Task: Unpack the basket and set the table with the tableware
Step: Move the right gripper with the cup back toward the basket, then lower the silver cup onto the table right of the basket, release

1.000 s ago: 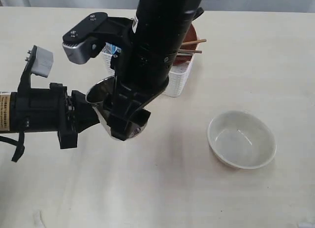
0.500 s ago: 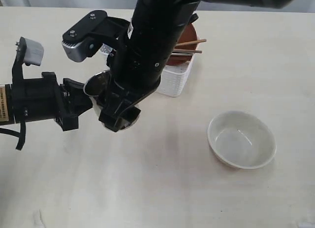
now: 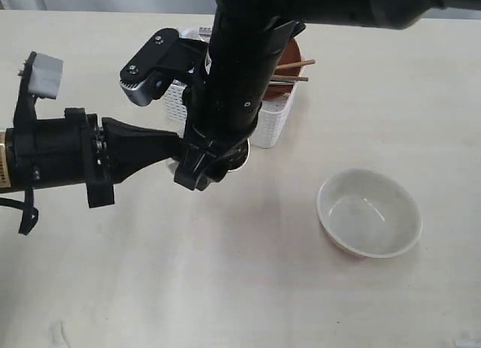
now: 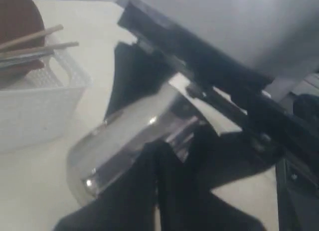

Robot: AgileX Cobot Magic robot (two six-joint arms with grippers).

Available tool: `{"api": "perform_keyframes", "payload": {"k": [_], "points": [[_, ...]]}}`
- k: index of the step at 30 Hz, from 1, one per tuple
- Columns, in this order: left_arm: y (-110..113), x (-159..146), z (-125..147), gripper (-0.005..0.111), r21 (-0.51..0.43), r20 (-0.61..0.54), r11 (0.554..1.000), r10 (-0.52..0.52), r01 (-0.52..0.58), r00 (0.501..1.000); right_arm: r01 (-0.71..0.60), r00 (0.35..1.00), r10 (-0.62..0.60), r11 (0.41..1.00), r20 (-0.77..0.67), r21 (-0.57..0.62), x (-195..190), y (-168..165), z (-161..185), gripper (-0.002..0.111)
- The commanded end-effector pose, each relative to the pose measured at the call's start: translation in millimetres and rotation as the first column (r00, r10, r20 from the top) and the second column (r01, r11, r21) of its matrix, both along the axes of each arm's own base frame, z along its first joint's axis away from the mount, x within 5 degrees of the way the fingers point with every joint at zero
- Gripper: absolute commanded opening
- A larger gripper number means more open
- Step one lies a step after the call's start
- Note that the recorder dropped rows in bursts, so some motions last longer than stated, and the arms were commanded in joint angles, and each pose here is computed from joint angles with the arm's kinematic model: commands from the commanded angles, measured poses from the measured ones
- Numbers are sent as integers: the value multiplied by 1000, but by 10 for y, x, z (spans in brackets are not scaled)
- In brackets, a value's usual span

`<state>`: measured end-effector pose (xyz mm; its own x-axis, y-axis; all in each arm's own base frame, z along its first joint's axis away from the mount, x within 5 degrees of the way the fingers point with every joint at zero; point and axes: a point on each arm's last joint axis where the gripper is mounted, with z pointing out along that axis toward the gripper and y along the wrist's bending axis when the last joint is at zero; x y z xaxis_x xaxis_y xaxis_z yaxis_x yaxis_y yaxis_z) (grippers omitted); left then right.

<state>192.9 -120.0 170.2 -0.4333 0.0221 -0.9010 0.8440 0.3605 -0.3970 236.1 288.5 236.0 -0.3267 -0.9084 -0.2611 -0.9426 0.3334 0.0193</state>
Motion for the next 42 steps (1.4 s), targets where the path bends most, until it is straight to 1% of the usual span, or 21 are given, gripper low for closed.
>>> {"api": "perform_keyframes", "payload": {"k": [1,4,7,11,15,20,24,26,31,35,37,39,42], "points": [[15,-26,-121,0,133,-41,991,-5,10,999,20,1000,-20,999,17,35,38,18,48,0],[19,-8,-114,0,124,-40,992,16,-11,999,-26,999,28,998,-46,60,-29,42,52,0],[21,-4,-116,0,127,-40,992,21,-16,999,-24,998,27,998,-50,53,-32,36,50,0],[41,16,-151,0,167,-49,985,52,-43,997,-28,999,30,998,-45,51,-29,34,49,0],[59,47,-163,0,179,-58,980,95,-84,994,-33,999,33,999,-20,13,-7,2,40,0],[64,55,-165,0,177,-67,979,110,-96,992,34,998,-30,997,54,-72,89,-94,29,0],[78,69,-182,0,197,-73,974,133,-116,988,151,988,-150,982,22,-109,278,-332,20,0],[78,71,-181,0,195,-74,974,135,-119,988,241,970,-243,963,3,-124,434,-536,17,0],[81,78,-178,0,190,-76,973,146,-129,986,430,899,-438,891,-19,-145,754,-1042,21,0],[82,83,-176,0,189,-74,973,150,-134,986,563,820,-571,814,-26,-141,915,-1330,12,0],[84,90,-173,0,185,-75,972,159,-143,984,612,784,-621,779,-27,-139,1014,-1433,-68,0],[86,95,-171,0,182,-76,972,166,-150,983,637,763,-646,758,-27,-136,1101,-1498,-169,0],[86,95,-171,0,183,-74,972,165,-149,984,660,737,-675,731,-41,-171,1264,-1523,-386,0]]}}
